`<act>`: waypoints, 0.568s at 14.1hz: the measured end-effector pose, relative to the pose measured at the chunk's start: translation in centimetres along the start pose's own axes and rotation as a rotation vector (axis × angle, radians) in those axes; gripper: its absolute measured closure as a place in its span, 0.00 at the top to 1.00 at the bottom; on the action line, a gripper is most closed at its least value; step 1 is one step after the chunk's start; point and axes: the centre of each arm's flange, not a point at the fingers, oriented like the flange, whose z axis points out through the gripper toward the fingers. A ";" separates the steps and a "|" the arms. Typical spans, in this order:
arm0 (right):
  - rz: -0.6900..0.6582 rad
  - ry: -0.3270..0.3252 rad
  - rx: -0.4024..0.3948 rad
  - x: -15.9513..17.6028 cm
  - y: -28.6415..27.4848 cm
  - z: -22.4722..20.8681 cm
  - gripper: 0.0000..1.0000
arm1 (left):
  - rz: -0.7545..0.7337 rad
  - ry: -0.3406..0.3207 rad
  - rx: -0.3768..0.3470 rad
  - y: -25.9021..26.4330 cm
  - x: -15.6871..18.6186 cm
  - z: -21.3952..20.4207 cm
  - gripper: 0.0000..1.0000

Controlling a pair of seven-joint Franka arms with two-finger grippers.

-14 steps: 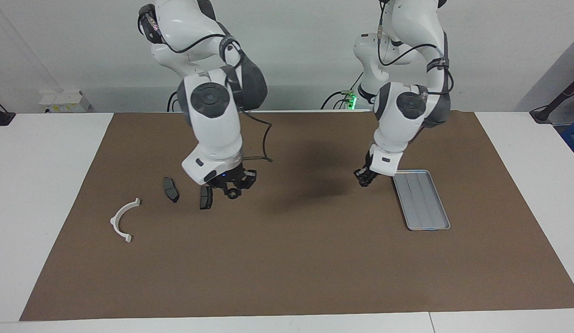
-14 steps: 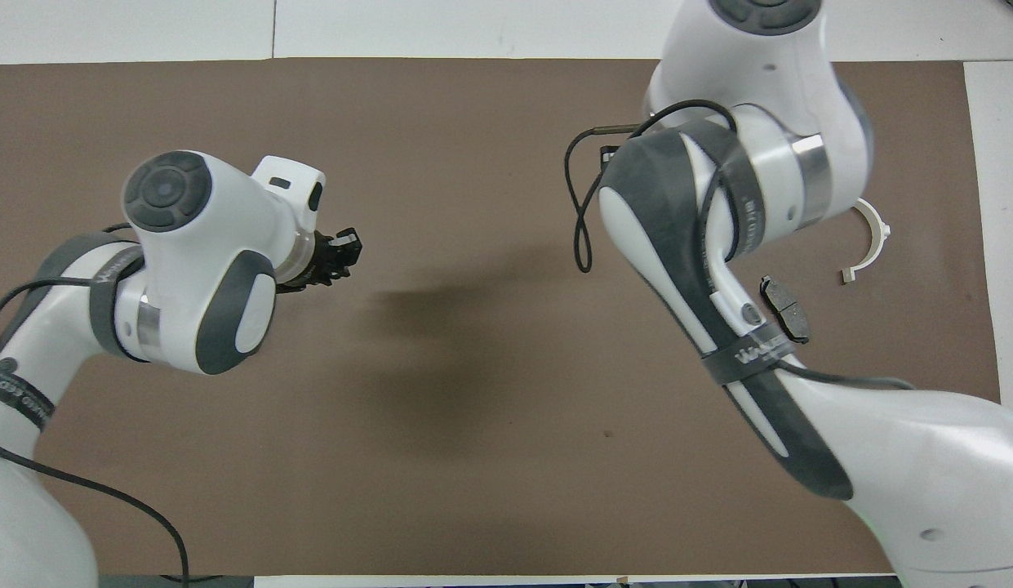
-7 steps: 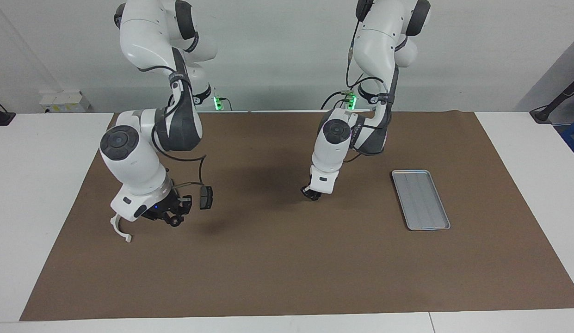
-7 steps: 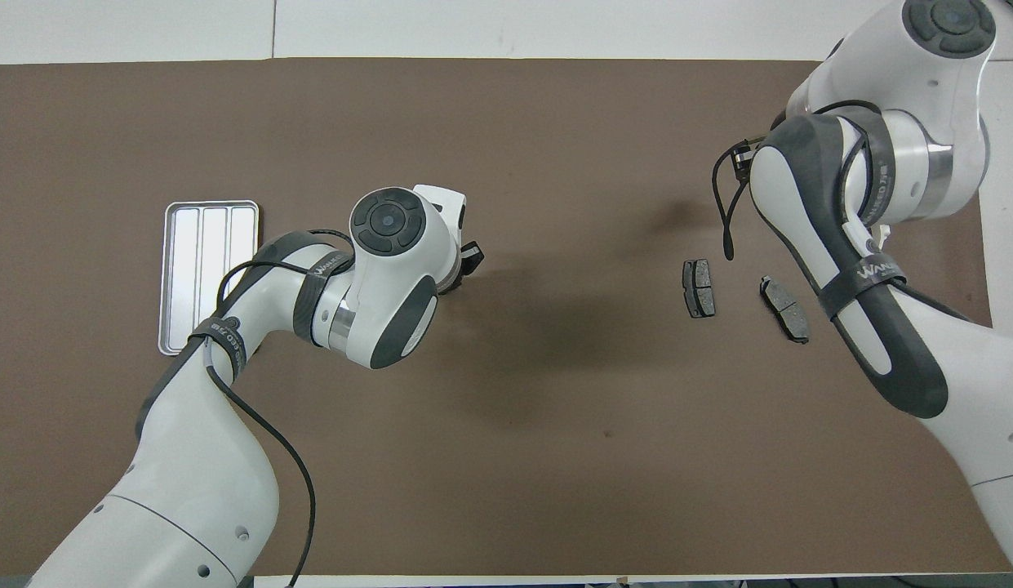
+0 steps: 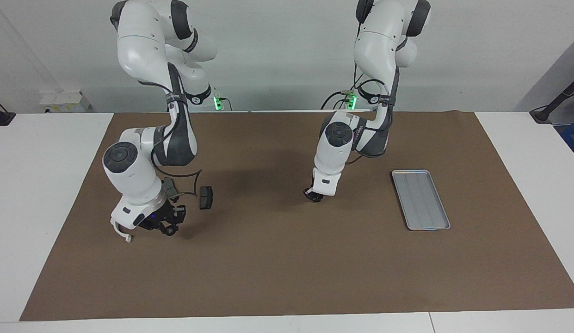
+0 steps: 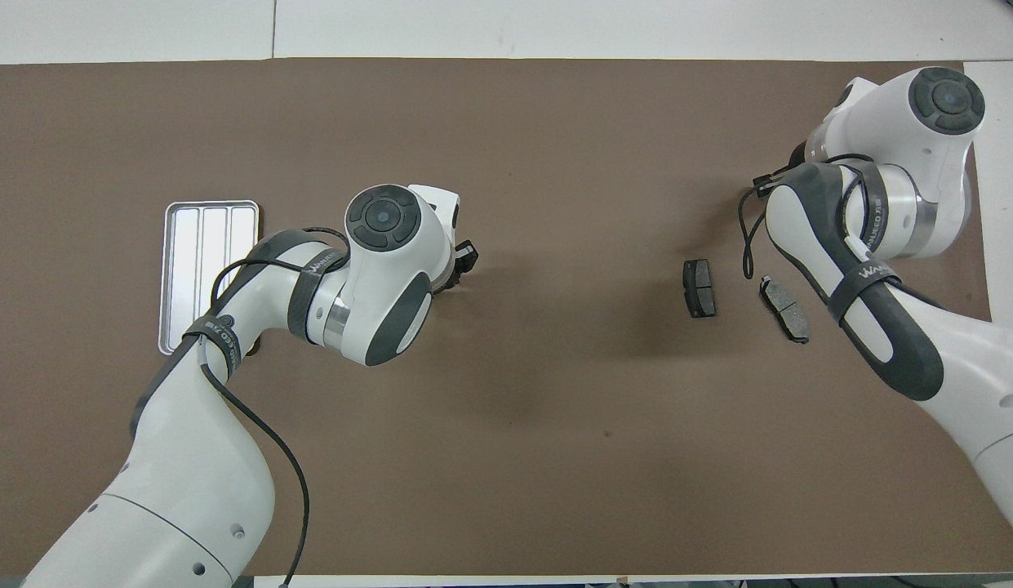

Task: Place bearing gear from tray to pile
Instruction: 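Release the second bearing mid-table and withdraw the left gripper, then move the right gripper over the second bearing mid-table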

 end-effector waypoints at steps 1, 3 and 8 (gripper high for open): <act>-0.001 0.001 0.000 0.0 0.1 0.6 0.35 | -0.015 0.010 0.008 -1.7 1.8 -2.7 0.78; -0.005 0.006 0.001 0.1 -0.2 0.9 0.35 | 0.015 0.010 0.007 -8.7 6.8 -9.9 1.00; -0.011 0.012 0.000 0.3 -0.7 1.1 0.42 | 0.182 -0.019 -0.005 -26.1 11.6 -22.2 1.00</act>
